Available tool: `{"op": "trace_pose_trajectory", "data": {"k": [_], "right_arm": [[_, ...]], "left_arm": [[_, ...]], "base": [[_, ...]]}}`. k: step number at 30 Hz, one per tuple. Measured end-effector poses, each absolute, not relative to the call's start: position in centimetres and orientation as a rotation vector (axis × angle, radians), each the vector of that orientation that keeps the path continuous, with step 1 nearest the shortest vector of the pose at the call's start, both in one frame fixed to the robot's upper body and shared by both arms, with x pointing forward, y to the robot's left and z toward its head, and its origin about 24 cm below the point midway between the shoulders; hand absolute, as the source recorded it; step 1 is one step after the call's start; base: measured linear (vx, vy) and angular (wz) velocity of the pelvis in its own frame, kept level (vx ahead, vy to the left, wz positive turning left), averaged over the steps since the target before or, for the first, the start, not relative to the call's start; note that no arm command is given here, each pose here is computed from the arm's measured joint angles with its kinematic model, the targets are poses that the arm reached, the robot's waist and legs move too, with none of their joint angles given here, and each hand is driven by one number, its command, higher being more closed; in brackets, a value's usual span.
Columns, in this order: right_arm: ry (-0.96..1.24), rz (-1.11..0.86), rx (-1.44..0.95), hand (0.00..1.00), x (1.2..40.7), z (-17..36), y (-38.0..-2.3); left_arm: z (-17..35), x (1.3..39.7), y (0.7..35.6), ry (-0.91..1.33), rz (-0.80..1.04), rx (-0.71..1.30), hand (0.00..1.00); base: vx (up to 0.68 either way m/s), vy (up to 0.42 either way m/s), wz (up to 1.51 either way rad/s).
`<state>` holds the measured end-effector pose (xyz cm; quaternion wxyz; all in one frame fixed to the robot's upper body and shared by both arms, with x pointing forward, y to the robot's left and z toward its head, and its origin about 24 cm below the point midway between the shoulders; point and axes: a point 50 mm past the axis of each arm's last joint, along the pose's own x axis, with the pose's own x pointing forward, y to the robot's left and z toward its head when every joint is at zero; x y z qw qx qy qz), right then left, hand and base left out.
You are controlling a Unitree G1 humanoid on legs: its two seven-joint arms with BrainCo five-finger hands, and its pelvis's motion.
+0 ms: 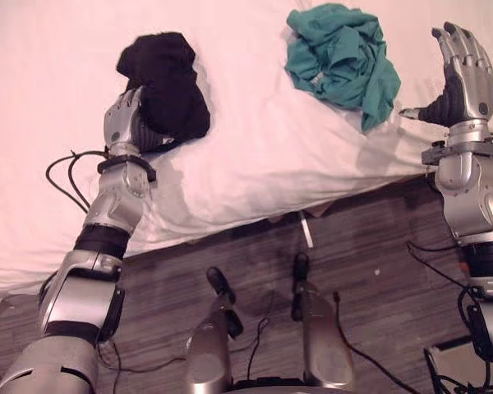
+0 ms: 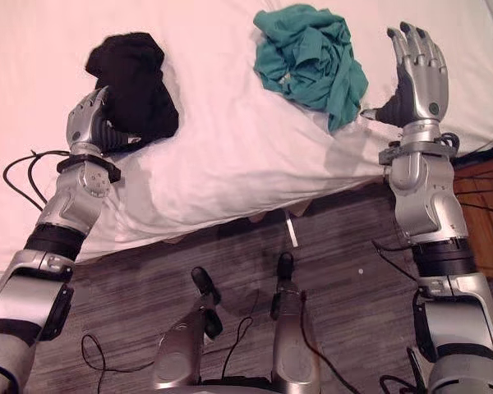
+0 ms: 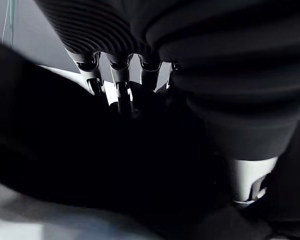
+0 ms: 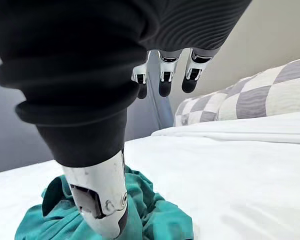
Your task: Tidy the bed and pick cloth on bed and put in laundry
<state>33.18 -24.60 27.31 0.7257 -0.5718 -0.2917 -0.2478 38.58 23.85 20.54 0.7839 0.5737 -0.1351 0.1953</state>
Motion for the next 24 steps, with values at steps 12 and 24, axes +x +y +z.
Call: {"op": "trace_pose_trajectory", "data": {"k": [12, 24], "right_arm": [[-0.965, -0.455, -1.278, 0.0, 32.8, 32.9, -17.9], [-0.497, -0.612, -1.502, 1.0, 35.1, 33.3, -29.0]], "left_arm": [[24.0, 38.8, 21.5, -0.458, 0.437, 1.274, 1.0], [13.1, 30.4, 18.0, -0.543, 0.237, 0.739, 1.0]], "base": [[0.03, -0.019, 0.02], [0.08, -0.003, 0.43]]}}
